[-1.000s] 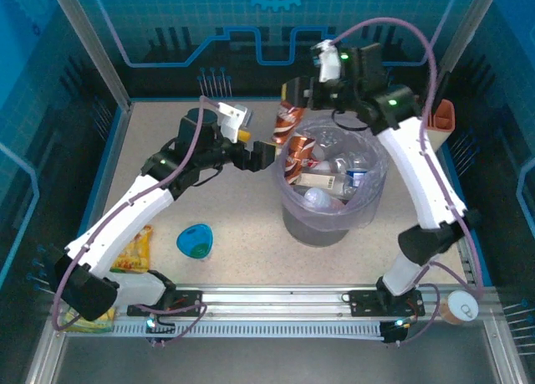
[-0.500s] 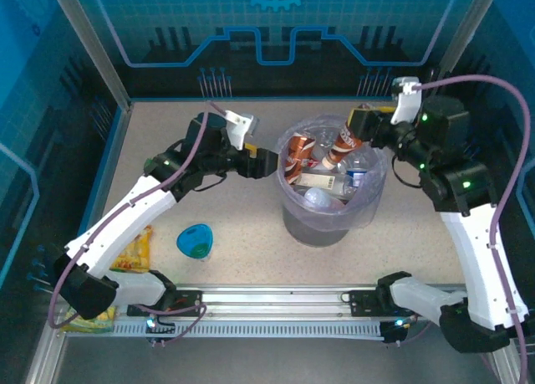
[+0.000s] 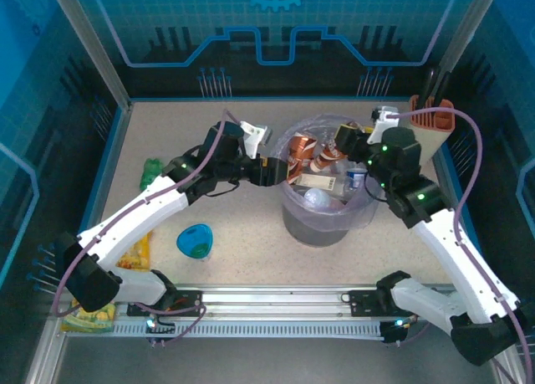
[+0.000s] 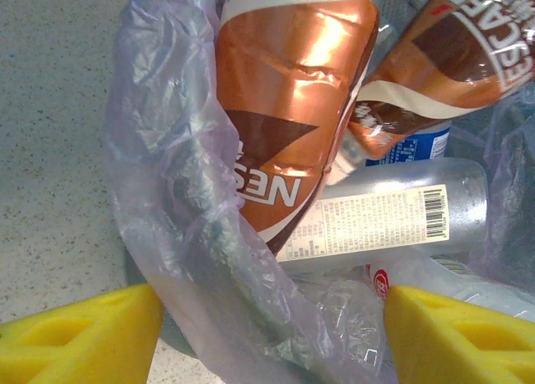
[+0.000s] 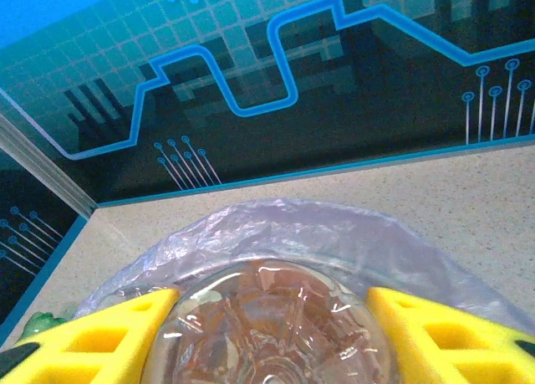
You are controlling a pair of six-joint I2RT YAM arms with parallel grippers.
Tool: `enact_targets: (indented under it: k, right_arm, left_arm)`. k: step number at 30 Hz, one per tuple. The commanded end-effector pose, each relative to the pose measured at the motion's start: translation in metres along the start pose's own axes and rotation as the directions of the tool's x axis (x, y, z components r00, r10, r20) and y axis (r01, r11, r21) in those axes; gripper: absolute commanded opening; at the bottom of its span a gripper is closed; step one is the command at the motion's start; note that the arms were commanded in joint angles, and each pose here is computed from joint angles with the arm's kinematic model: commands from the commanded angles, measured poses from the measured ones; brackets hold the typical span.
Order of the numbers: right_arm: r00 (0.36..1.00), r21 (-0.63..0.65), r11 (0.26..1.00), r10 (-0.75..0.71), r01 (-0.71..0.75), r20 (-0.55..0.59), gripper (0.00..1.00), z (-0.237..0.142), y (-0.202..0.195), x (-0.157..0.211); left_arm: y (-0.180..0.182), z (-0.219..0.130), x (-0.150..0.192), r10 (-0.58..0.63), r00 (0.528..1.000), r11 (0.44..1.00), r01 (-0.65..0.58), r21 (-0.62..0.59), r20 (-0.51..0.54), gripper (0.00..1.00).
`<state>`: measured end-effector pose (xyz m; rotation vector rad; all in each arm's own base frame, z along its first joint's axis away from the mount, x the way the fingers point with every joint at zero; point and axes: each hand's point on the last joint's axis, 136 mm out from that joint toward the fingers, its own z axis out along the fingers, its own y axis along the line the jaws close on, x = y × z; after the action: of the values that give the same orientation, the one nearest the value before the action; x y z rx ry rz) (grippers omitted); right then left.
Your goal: Put the plastic bottles in the bin
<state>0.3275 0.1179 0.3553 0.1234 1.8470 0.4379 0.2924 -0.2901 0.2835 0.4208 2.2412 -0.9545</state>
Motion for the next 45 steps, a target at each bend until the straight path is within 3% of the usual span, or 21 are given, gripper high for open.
enact_targets:
  k: [1, 4, 9, 11, 14, 17, 23, 29, 35, 40, 45]
  right_arm:
    - [0.999, 0.049, 0.999, 0.015, -0.018, 0.049, 0.12, 0.003, -0.002, 0.005]
    - [1.0, 0.068, 0.998, 0.011, -0.013, 0.026, 0.27, 0.002, -0.005, 0.009]
    - [0.998, 0.113, 0.992, -0.049, 0.053, -0.032, 0.83, -0.014, -0.009, -0.001]
    - [0.992, 0.147, 0.983, -0.096, 0.107, -0.077, 0.92, -0.021, -0.014, -0.008]
    - [0.985, 0.166, 0.974, -0.134, 0.151, -0.104, 0.93, -0.036, -0.018, -0.023]
    - [0.984, 0.173, 0.973, -0.132, 0.152, -0.12, 0.87, -0.046, -0.024, -0.033]
    - [0.967, 0.162, 0.977, -0.096, 0.136, -0.234, 0.56, -0.041, -0.031, -0.016]
    - [0.949, 0.092, 0.994, -0.02, 0.051, -0.314, 0.34, -0.012, -0.021, 0.018]
    - [0.933, 0.081, 0.997, 0.046, -0.018, -0.356, 0.32, -0.001, -0.022, 0.043]
    - [0.948, 0.092, 0.996, 0.022, 0.008, -0.317, 0.33, -0.009, -0.025, 0.024]
    - [0.963, 0.073, 0.996, -0.025, 0.046, -0.268, 0.51, -0.016, -0.021, -0.013]
  left_arm:
    - [0.0, 0.008, 0.005, -0.011, 1.0, 1.0, 0.011, 0.012, -0.006, 0.7]
    - [0.0, 0.009, 0.004, -0.01, 1.0, 1.0, 0.01, 0.014, 0.0, 0.69]
    - [0.002, 0.011, 0.005, -0.007, 1.0, 1.0, 0.007, 0.005, -0.003, 0.68]
    - [0.002, 0.011, 0.004, -0.003, 1.0, 1.0, 0.003, 0.007, -0.002, 0.67]
    - [0.004, 0.012, 0.005, 0.001, 1.0, 1.0, -0.001, -0.002, -0.007, 0.67]
    - [0.004, 0.013, 0.005, 0.003, 1.0, 1.0, -0.003, -0.005, -0.008, 0.66]
    - [0.005, 0.013, 0.004, 0.003, 1.0, 1.0, -0.003, -0.01, -0.009, 0.66]
    - [0.006, 0.016, 0.003, 0.003, 1.0, 1.0, -0.003, -0.013, -0.012, 0.65]
    - [0.005, 0.019, 0.002, 0.003, 1.0, 1.0, -0.004, -0.011, -0.014, 0.65]
    - [0.001, 0.013, -0.005, 0.015, 1.0, 1.0, -0.015, -0.005, 0.001, 0.65]
    - [-0.008, -0.007, -0.023, 0.075, 0.997, 0.997, -0.074, -0.029, 0.037, 0.81]
